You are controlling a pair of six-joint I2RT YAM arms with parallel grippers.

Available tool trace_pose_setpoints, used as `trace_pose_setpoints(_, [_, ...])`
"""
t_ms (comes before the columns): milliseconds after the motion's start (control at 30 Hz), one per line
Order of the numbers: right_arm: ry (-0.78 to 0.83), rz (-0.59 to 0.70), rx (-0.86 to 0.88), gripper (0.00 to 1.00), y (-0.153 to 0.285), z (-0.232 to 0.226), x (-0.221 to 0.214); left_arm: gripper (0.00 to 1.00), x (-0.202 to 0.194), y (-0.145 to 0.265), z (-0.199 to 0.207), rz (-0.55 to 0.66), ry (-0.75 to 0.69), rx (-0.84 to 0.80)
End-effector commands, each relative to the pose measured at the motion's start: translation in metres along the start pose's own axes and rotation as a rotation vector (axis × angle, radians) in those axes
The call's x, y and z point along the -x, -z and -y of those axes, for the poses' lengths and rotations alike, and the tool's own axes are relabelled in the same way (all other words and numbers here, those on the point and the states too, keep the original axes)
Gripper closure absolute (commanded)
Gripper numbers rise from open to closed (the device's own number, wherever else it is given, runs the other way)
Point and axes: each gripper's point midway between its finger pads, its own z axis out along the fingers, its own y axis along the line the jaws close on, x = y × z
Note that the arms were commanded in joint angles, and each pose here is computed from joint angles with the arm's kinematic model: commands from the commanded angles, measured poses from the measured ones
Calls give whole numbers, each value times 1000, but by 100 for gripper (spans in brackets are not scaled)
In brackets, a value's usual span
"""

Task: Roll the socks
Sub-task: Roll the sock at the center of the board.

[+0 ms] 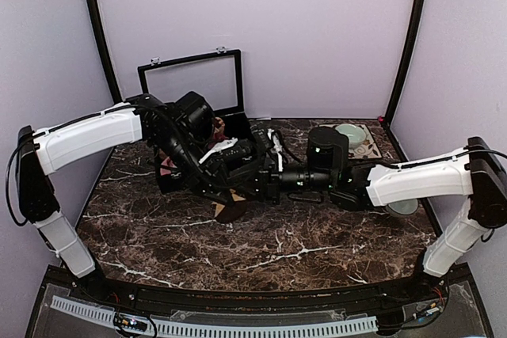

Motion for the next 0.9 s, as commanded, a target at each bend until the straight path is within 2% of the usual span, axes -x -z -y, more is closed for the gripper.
trace_pose_setpoints(0, [-46,-171,168,67,0,-27,-39,100,10,8,1,29,-26,-8])
trace_pose_setpoints(100, [-55,-206,141,64,2,-22,-48,100,6,8,-16,2,-19,78])
trace_pose_setpoints(300, [-67,-262,117,69,4,-15,-56,100,7,12,-24,-7,-39,140])
trace_pose_setpoints(500, [-67,-231,136,100,6,-13,-44,100,10,13,-14,5,-64,99])
trace_pose_setpoints(567, [-64,-223,131,100,7,-11,-41,91,8,13,-11,1,-71,90])
trace_pose_setpoints(700, [-24,-239,47,100,11,0,-42,61,4,14,-5,-7,-79,74])
trace_pose_setpoints(800, [51,-246,-47,100,13,11,-39,51,5,15,0,2,-74,59])
trace_pose_setpoints(867, [98,-239,-71,100,14,11,-35,49,8,16,4,21,-69,43])
